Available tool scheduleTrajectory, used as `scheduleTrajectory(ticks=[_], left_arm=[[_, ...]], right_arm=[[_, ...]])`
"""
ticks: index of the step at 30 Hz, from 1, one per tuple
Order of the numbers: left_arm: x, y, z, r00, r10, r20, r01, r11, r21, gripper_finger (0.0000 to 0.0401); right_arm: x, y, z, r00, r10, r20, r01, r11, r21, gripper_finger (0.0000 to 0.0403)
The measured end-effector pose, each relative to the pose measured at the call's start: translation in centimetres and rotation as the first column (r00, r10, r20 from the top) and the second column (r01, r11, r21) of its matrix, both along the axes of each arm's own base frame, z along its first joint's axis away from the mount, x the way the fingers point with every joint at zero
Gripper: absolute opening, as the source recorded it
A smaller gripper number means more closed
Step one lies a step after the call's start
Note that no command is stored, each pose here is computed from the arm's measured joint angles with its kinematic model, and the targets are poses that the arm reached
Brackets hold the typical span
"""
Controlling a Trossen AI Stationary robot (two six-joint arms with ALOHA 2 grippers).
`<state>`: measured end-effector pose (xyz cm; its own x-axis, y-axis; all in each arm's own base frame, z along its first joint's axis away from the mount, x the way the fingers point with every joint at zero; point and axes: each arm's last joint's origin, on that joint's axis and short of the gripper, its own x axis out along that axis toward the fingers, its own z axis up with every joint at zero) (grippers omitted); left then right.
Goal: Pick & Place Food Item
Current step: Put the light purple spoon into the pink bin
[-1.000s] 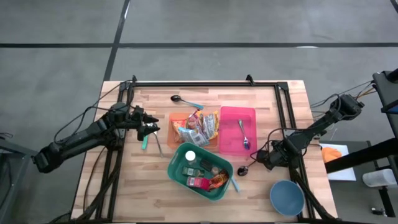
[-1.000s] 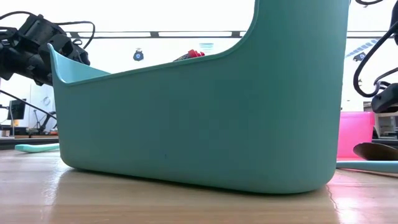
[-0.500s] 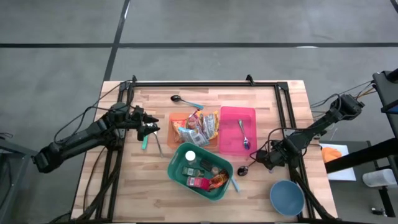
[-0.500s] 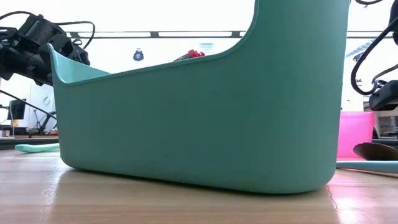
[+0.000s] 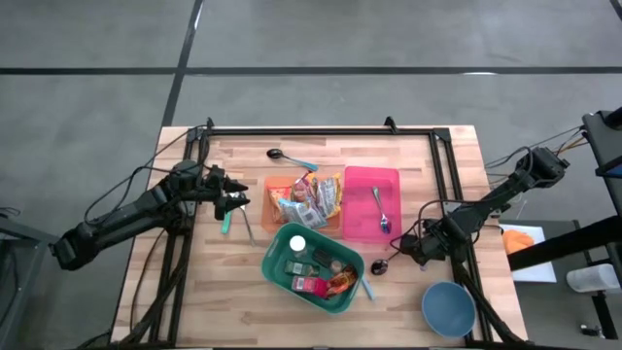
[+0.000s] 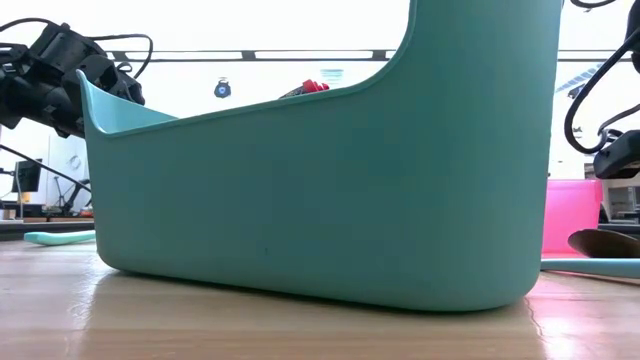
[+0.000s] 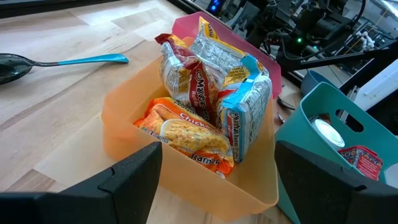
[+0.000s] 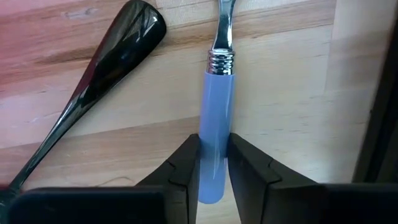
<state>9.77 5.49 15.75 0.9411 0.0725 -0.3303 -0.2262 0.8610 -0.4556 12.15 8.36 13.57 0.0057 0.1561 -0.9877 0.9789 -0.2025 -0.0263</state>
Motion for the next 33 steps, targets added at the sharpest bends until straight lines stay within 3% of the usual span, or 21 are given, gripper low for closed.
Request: scheduleTrajectory(ticks=[11,21,26,33], left_arm=[[0.0,0.0,0.0,1.0,0.0,0.0,0.0,1.0,0.0,0.0315],[0.0,0.0,0.0,1.0,0.0,0.0,0.0,1.0,0.0,0.0315],[0.0,0.0,0.0,1.0,0.0,0.0,0.0,1.0,0.0,0.0315],[0.0,0.0,0.0,1.0,0.0,0.0,0.0,1.0,0.0,0.0315]], right_arm=[[0.2,0.1,0.3,1.0,0.001,0.002,-0.001,1.0,0.001,0.0068],[0.7,0.5,2.5,1.0,0.004,-0.017,-0.004,1.0,-0.013,0.0068],[1.1,0.5,5.3,1.0,0.003,-0.026,-0.005,0.996,-0.09,0.0068],[1.8,0.1,8.8,0.991,0.028,0.131,0.007,0.965,-0.261,0.0068]])
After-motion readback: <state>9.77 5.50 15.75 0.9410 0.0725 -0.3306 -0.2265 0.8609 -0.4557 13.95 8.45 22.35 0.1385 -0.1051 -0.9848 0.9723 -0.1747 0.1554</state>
